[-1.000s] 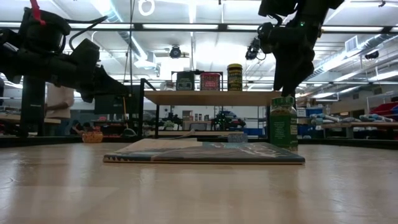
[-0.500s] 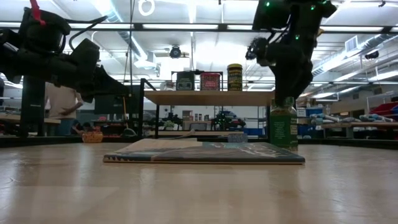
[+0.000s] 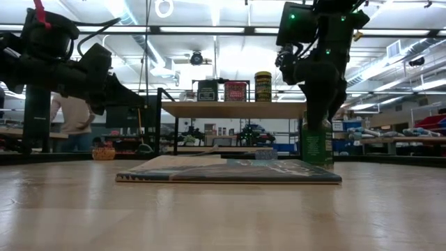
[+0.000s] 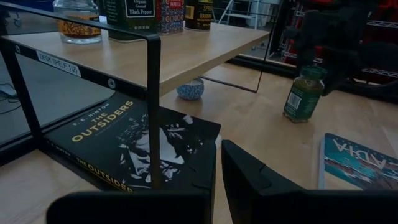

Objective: Shelf spices
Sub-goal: Put the green seasoning bottle on the shelf, then return to Home Position

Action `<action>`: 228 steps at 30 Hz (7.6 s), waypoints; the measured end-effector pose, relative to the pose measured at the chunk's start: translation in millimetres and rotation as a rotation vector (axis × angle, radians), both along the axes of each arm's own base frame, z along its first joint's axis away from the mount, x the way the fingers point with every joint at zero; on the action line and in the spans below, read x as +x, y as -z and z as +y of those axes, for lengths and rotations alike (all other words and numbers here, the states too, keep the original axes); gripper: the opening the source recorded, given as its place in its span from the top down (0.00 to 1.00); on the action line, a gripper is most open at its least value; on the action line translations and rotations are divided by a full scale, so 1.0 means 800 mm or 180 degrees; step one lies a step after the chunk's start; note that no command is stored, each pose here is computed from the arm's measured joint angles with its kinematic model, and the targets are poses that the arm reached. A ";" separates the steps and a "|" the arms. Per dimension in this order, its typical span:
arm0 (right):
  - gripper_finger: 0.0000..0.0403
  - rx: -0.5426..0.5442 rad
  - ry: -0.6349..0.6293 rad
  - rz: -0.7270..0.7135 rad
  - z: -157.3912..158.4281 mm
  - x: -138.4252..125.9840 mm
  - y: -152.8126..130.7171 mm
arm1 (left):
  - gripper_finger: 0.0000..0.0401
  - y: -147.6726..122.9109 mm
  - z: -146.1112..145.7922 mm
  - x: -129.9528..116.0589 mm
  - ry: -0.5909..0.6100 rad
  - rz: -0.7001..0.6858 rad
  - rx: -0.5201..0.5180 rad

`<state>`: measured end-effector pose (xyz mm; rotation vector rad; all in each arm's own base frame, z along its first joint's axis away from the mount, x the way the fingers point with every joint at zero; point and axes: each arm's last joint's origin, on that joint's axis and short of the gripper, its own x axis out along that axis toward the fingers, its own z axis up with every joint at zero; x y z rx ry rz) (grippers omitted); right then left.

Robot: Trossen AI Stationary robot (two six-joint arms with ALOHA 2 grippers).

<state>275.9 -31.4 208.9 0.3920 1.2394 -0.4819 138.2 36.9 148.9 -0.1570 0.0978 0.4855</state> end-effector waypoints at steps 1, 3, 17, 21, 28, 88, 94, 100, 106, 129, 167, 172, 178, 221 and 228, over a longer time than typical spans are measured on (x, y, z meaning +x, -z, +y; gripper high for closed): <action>0.32 0.0001 0.0000 -0.0011 0.000 0.000 -0.001 | 0.92 0.000 0.000 0.000 -0.0001 0.0001 0.0001; 0.40 0.0017 -0.0003 -0.0001 0.000 -0.001 -0.001 | 0.92 0.000 0.000 0.000 0.0000 0.0002 0.0001; 0.52 0.0087 -0.0053 0.0024 0.001 0.003 -0.024 | 0.92 0.000 0.000 0.000 -0.0002 0.0008 -0.0002; 0.52 -0.0050 -0.0114 -0.0019 -0.001 0.010 -0.059 | 0.92 0.000 0.000 0.000 -0.0001 0.0007 -0.0001; 0.52 -0.0212 -0.0214 -0.0343 -0.008 0.019 -0.135 | 0.92 0.000 0.000 0.000 -0.0001 0.0008 -0.0002; 0.48 -0.0598 0.1111 -0.0344 -0.208 -0.004 -0.179 | 0.92 0.000 0.000 0.000 0.0002 0.0006 0.0019; 0.33 -0.0609 0.1104 -0.0369 -0.208 -0.003 -0.179 | 0.92 0.000 0.000 0.000 0.0002 0.0008 0.0020; 0.33 -0.0636 0.1075 -0.0374 -0.204 0.000 -0.180 | 0.92 0.000 0.000 0.000 0.0003 0.0008 0.0021; 0.33 -0.0660 0.1049 -0.0424 -0.201 0.003 -0.184 | 0.92 0.000 0.000 0.000 0.0002 0.0008 0.0021; 0.45 -0.0822 0.1089 -0.0527 -0.197 0.000 -0.213 | 0.92 -0.001 0.000 0.000 0.0001 -0.0008 0.0026; 0.62 -0.0871 0.1277 -0.0734 -0.184 0.011 -0.219 | 0.92 -0.001 0.000 0.000 0.0002 -0.0011 0.0025; 0.58 -0.0948 0.1289 -0.0713 -0.182 0.012 -0.220 | 0.92 -0.001 0.000 0.000 0.0002 -0.0009 0.0025; 0.55 -0.1116 0.1239 -0.0785 -0.175 0.011 -0.229 | 0.92 -0.001 0.000 0.000 0.0002 -0.0008 0.0024; 1.00 -0.1230 -0.0060 -0.0930 -0.092 0.044 -0.224 | 0.92 -0.001 0.000 0.000 0.0002 -0.0012 0.0025; 1.00 -0.1651 -0.0862 -0.1807 -0.033 0.044 -0.276 | 0.92 -0.004 -0.001 0.001 0.0128 -0.0100 0.0027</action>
